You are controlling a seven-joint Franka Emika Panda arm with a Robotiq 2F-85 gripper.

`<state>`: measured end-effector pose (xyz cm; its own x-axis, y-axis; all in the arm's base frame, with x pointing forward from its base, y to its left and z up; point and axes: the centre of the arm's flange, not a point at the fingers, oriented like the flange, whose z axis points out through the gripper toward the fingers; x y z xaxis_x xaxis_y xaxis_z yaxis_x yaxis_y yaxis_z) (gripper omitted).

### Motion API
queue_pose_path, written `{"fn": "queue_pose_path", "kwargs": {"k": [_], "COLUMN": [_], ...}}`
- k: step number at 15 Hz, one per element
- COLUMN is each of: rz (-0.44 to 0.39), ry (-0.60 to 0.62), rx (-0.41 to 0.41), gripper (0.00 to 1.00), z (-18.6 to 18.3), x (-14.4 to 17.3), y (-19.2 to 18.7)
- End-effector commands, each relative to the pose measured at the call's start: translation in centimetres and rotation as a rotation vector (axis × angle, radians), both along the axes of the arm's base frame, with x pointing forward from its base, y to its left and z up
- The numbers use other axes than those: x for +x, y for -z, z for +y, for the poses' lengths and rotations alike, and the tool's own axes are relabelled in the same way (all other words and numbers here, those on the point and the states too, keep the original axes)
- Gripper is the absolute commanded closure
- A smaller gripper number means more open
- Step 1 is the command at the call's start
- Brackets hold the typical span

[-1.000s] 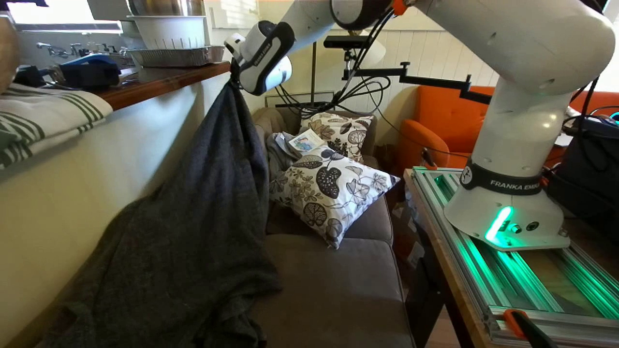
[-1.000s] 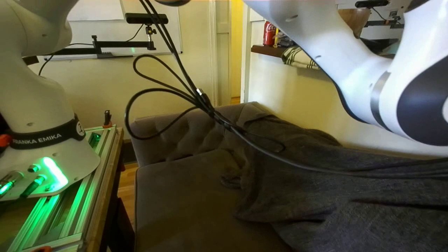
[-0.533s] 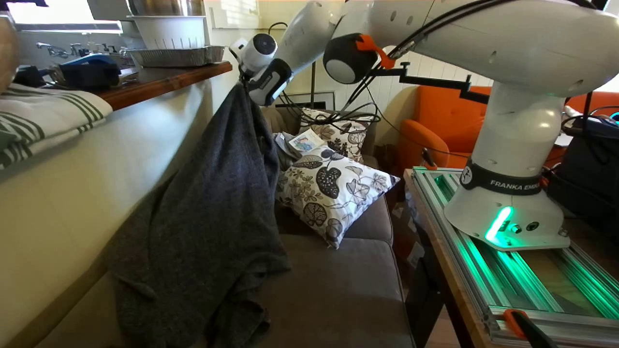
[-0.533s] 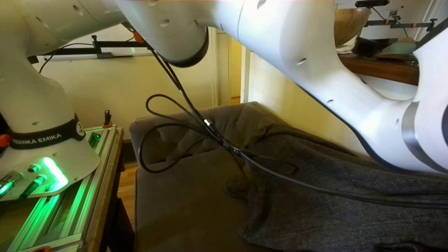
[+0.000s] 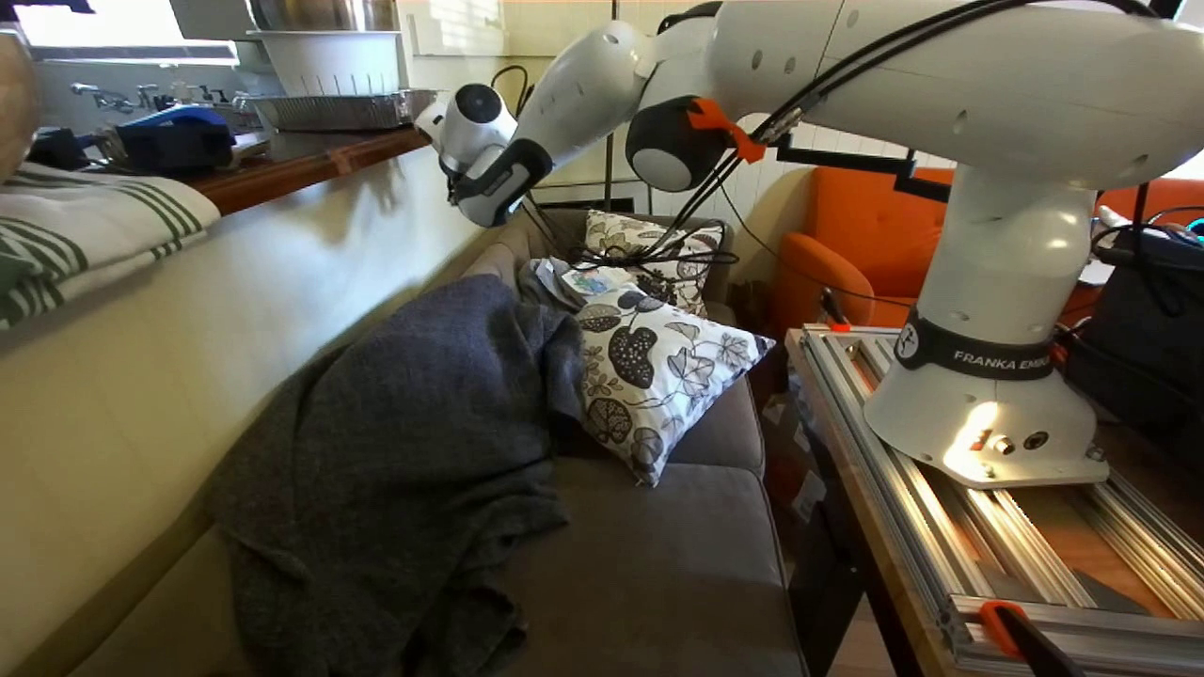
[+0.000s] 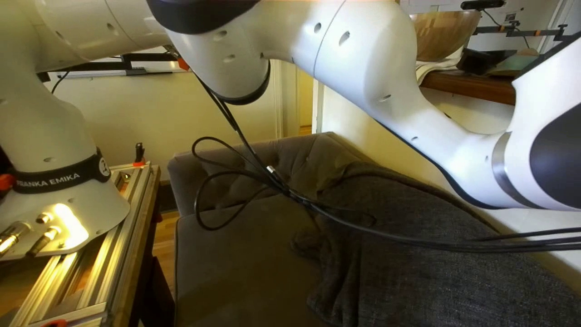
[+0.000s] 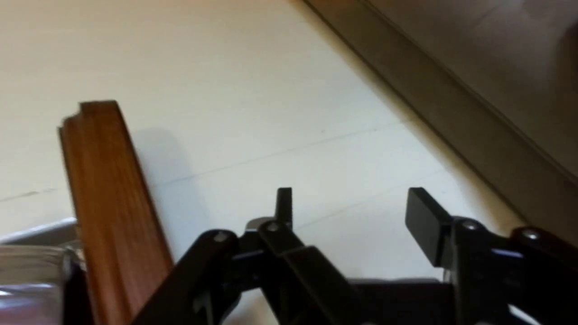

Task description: Move the right end of the blanket to the right

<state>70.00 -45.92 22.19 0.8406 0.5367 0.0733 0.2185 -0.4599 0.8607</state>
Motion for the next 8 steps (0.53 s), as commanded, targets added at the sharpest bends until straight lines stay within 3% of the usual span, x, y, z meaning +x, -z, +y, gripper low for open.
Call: {"fn": "queue_pose_path", "kwargs": {"k": [1, 5, 8], "rz": [0.149, 0.231, 0.299], "ry": [-0.055, -0.031, -0.022], "rx": [0.053, 0.094, 0.185], "gripper": [0.02, 0.00, 0.00], "z": [0.7, 0.1, -0.7], "x": [-1.3, -5.9, -10.6], "y": [-0.1, -0.1, 0.5]}}
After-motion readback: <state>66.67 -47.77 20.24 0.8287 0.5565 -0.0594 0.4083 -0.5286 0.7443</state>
